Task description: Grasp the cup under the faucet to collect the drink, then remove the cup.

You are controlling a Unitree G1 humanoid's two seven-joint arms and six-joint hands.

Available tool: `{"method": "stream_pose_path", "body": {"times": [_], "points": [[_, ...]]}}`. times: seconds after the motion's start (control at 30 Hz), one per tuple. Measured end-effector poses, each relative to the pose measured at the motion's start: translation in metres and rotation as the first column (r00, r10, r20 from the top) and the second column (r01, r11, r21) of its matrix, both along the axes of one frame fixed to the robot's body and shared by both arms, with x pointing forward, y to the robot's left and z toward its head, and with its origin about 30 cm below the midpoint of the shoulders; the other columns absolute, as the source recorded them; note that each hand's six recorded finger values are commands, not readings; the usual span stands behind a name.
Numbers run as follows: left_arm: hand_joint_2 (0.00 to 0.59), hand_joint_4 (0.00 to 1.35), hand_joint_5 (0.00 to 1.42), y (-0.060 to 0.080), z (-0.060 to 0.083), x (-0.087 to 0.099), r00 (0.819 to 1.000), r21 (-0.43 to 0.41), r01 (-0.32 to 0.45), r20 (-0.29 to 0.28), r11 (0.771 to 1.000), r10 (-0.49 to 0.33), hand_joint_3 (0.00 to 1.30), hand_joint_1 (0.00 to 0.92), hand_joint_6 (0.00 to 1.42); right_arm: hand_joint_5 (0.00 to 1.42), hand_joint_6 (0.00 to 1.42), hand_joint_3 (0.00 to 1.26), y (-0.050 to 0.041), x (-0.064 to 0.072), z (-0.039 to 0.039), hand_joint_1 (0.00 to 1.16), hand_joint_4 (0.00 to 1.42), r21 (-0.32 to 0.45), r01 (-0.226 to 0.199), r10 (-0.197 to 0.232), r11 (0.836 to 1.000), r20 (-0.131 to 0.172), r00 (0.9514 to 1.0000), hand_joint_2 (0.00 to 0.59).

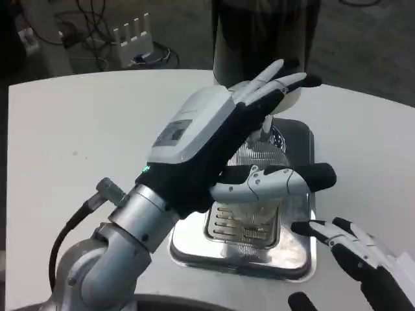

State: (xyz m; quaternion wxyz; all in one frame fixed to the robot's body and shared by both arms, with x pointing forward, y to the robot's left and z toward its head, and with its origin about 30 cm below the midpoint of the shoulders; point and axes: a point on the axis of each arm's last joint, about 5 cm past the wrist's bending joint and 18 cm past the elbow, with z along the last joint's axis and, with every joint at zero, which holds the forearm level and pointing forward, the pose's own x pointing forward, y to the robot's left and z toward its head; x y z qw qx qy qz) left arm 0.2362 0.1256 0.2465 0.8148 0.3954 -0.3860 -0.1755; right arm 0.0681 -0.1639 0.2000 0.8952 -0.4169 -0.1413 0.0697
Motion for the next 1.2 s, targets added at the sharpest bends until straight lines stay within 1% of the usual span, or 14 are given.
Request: {"method": "stream_pose_path", "body": {"times": [0.1, 0.2, 0.3, 0.37, 0.53, 0.7, 1.03, 1.07, 1.2], "points": [[0.062, 0.00, 0.08, -0.0004, -0.0002, -0.0009, 1.000, 0.010, -0.001, 0.005, 1.000, 0.001, 0.16, 0.000, 0.06, 0.03, 0.00, 0.19, 0.0006, -0.0001, 0.0000, 0.53, 0.12, 0.003, -0.003, 0.003, 1.000, 0.003, 1.0000, 0.454], [0.067, 0.00, 0.06, -0.0005, -0.0008, -0.0022, 1.000, 0.040, -0.023, 0.016, 0.999, 0.022, 0.14, 0.000, 0.05, 0.03, 0.00, 0.19, 0.0013, -0.0001, -0.0001, 0.53, 0.12, 0.008, -0.005, 0.005, 1.000, 0.003, 1.0000, 0.454], [0.067, 0.00, 0.06, 0.0000, -0.0007, -0.0023, 0.999, 0.055, -0.031, 0.019, 0.998, 0.030, 0.13, 0.000, 0.04, 0.03, 0.00, 0.19, 0.0022, -0.0001, -0.0002, 0.53, 0.12, 0.010, -0.009, 0.009, 1.000, 0.003, 1.0000, 0.454], [0.068, 0.00, 0.06, 0.0000, -0.0005, -0.0028, 0.999, 0.084, -0.045, 0.034, 0.995, 0.042, 0.13, 0.000, 0.04, 0.03, 0.00, 0.19, 0.0027, 0.0005, 0.0001, 0.53, 0.12, 0.009, -0.012, 0.012, 1.000, 0.008, 0.9999, 0.454], [0.068, 0.00, 0.05, -0.0010, -0.0012, -0.0031, 0.998, 0.111, -0.056, 0.047, 0.992, 0.051, 0.13, 0.000, 0.04, 0.04, 0.00, 0.19, 0.0028, 0.0009, 0.0003, 0.52, 0.12, 0.009, -0.013, 0.013, 1.000, 0.012, 0.9998, 0.454], [0.069, 0.00, 0.04, -0.0018, -0.0015, -0.0031, 0.998, 0.117, -0.055, 0.047, 0.992, 0.049, 0.13, 0.000, 0.03, 0.04, 0.00, 0.19, 0.0028, 0.0009, 0.0003, 0.52, 0.12, 0.009, -0.013, 0.013, 1.000, 0.011, 0.9999, 0.454], [0.072, 0.00, 0.00, -0.0035, -0.0044, -0.0004, 0.999, 0.129, -0.021, 0.041, 0.991, 0.016, 0.07, 0.000, 0.00, 0.04, 0.00, 0.19, 0.0028, 0.0009, 0.0003, 0.52, 0.12, 0.008, -0.012, 0.012, 1.000, 0.011, 0.9999, 0.454], [0.073, 0.00, 0.00, -0.0036, -0.0060, 0.0008, 1.000, 0.116, 0.000, 0.027, 0.993, -0.003, 0.06, 0.000, 0.00, 0.04, 0.00, 0.19, 0.0028, 0.0010, 0.0003, 0.52, 0.12, 0.008, -0.012, 0.012, 1.000, 0.011, 0.9999, 0.454], [0.078, 0.00, 0.00, -0.0041, -0.0087, 0.0023, 0.999, 0.095, 0.035, 0.007, 0.995, -0.036, 0.05, 0.000, 0.00, 0.04, 0.00, 0.19, 0.0028, 0.0009, 0.0003, 0.52, 0.12, 0.008, -0.012, 0.012, 1.000, 0.011, 0.9999, 0.454]]}}
